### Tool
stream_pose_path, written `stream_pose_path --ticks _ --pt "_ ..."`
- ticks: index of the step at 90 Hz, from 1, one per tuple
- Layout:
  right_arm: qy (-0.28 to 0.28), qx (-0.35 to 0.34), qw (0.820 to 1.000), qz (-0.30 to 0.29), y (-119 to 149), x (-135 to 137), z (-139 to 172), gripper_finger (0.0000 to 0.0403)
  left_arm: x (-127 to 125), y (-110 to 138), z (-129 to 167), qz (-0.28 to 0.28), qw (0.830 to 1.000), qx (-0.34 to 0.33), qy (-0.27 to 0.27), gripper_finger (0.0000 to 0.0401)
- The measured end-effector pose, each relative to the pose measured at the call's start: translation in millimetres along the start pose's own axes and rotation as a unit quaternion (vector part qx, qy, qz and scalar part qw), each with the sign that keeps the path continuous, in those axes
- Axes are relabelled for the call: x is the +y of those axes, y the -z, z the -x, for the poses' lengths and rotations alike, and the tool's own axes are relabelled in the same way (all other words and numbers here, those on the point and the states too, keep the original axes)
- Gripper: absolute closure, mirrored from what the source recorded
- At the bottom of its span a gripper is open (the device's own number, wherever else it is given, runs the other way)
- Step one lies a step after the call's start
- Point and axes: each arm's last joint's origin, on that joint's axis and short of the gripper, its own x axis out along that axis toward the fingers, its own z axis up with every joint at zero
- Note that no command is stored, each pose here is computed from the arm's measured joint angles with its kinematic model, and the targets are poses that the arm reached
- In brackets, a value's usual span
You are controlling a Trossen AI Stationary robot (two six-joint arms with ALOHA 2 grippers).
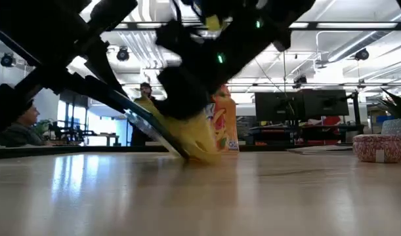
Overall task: Apply microfiber cloth
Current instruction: Wipe the front and back of the tablet with the yellow microfiber cloth
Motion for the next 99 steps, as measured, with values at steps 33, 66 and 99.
stream_pose_path --ticks 33,66,99 --pt "0.042 0.045 0.996 -0.058 25.7 -38.8 -19.9 0.0403 0.5 -0.7 0.7 0.007 1.0 0.002 -0.011 0.0391" --pt "0.047 -0.081 0.995 -0.018 -5.8 -58.0 -24.3 0.0403 1.6 -2.3 1.8 0.007 1.0 -0.003 -0.016 0.0391" --pt "-0.051 -0.129 0.99 -0.02 -30.1 -79.4 -26.5 0.0403 2.0 -4.2 2.4 -0.035 0.999 -0.011 -0.016 0.0391"
